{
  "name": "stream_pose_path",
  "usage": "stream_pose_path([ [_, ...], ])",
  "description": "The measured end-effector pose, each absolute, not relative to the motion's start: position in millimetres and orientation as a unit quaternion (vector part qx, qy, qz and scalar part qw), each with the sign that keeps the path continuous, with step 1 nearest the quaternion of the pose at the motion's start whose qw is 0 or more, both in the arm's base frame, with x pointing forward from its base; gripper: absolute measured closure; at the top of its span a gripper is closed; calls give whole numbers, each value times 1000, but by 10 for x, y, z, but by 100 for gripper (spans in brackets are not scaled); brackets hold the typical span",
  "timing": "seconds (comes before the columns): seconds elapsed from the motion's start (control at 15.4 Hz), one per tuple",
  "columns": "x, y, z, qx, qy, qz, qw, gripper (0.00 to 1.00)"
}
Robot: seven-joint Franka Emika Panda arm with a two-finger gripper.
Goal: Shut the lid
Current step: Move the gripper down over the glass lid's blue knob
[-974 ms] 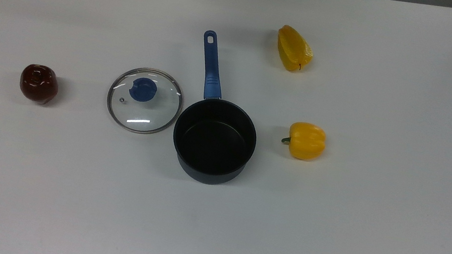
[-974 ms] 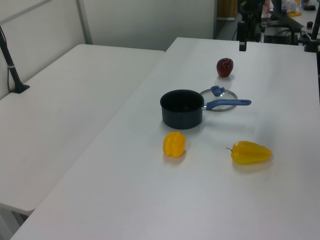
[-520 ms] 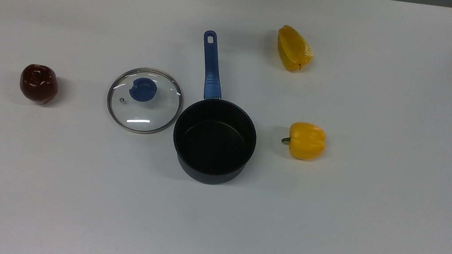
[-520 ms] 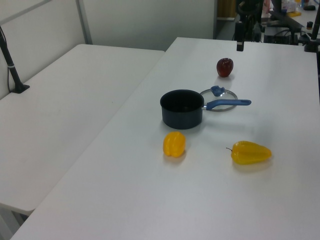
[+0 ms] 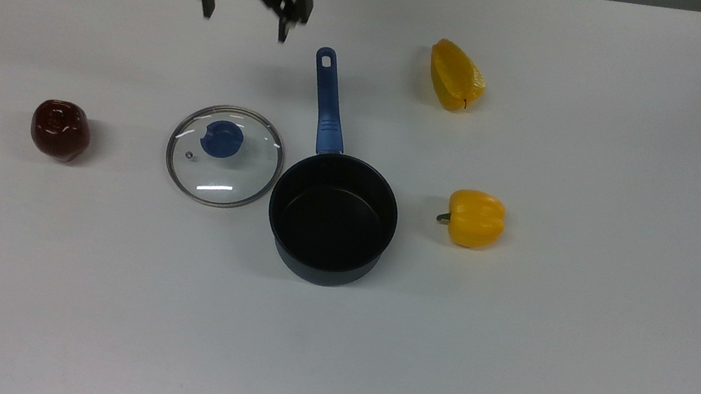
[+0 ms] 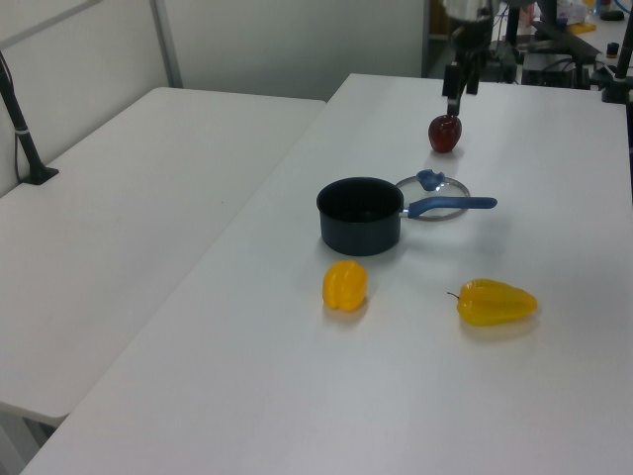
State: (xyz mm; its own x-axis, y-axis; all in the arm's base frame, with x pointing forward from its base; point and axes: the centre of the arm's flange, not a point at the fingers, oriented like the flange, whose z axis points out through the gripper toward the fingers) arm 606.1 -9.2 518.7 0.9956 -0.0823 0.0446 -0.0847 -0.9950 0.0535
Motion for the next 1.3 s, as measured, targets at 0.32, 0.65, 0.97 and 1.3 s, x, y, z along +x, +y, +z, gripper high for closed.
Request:
stream_pose_path([
  [0.32, 6305, -394, 4448, 999, -33, -9, 25, 0],
  [0.65, 6413, -481, 3955, 999, -23, 5, 22, 0],
  [0.97, 6509, -481, 3574, 1000, -21, 8, 20, 0],
  [1.3, 6560, -471, 3466, 999, -20, 19, 19, 11],
])
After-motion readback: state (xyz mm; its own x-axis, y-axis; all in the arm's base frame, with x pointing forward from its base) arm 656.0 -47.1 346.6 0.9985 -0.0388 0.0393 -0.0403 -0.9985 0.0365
